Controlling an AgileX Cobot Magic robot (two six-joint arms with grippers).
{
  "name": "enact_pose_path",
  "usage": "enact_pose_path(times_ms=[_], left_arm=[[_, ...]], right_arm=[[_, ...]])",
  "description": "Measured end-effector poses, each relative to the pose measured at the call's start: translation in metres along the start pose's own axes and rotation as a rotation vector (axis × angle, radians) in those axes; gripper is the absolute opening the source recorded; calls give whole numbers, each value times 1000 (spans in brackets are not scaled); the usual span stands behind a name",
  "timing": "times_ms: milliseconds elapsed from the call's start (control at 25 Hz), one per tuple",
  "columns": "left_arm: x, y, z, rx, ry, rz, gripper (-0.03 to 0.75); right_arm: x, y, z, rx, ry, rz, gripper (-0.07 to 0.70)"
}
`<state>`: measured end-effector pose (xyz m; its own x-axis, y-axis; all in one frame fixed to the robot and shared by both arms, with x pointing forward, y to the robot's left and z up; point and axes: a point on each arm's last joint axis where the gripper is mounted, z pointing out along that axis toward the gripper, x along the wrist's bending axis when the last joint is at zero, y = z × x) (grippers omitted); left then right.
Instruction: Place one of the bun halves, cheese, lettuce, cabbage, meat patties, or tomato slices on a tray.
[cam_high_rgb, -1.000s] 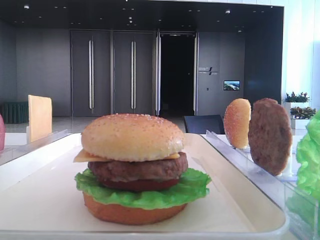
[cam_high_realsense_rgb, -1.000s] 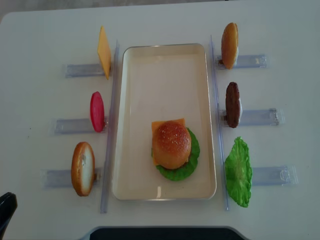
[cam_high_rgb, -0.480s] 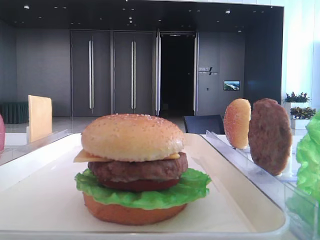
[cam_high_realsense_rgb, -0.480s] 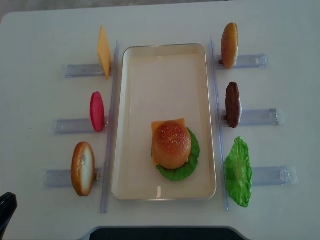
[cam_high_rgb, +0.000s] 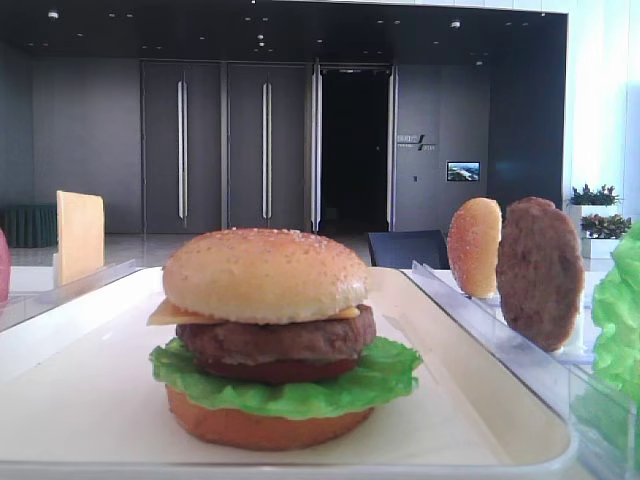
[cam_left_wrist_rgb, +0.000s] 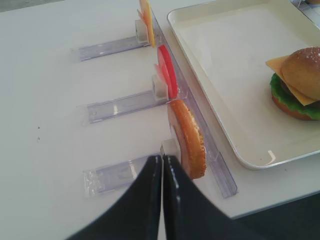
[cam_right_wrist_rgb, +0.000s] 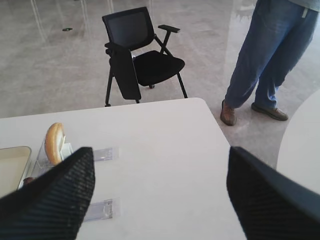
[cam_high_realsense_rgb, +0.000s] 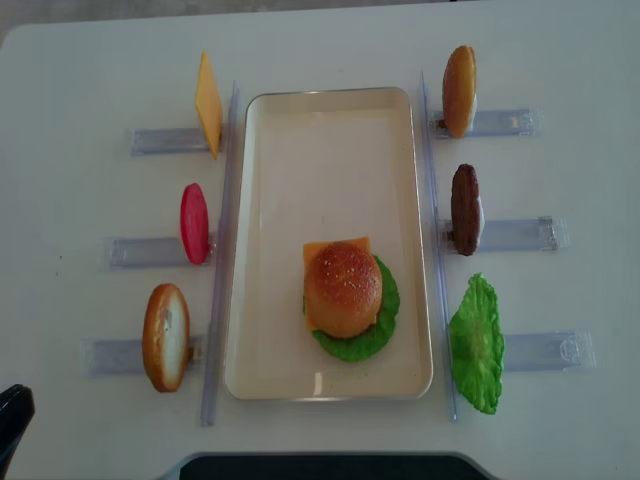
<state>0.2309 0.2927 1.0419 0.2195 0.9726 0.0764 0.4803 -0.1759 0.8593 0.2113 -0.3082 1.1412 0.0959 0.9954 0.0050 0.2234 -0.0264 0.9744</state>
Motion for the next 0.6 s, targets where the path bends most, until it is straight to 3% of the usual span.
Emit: enact_pose_path(times_ms=[200,600], left_arm=[[0,0,0,0,0,0,-1],[0,0,0,0,0,0,-1]], right_arm=[[-1,-24,-10,-45,10,10,521],[4,-58,16,168,42,18,521]])
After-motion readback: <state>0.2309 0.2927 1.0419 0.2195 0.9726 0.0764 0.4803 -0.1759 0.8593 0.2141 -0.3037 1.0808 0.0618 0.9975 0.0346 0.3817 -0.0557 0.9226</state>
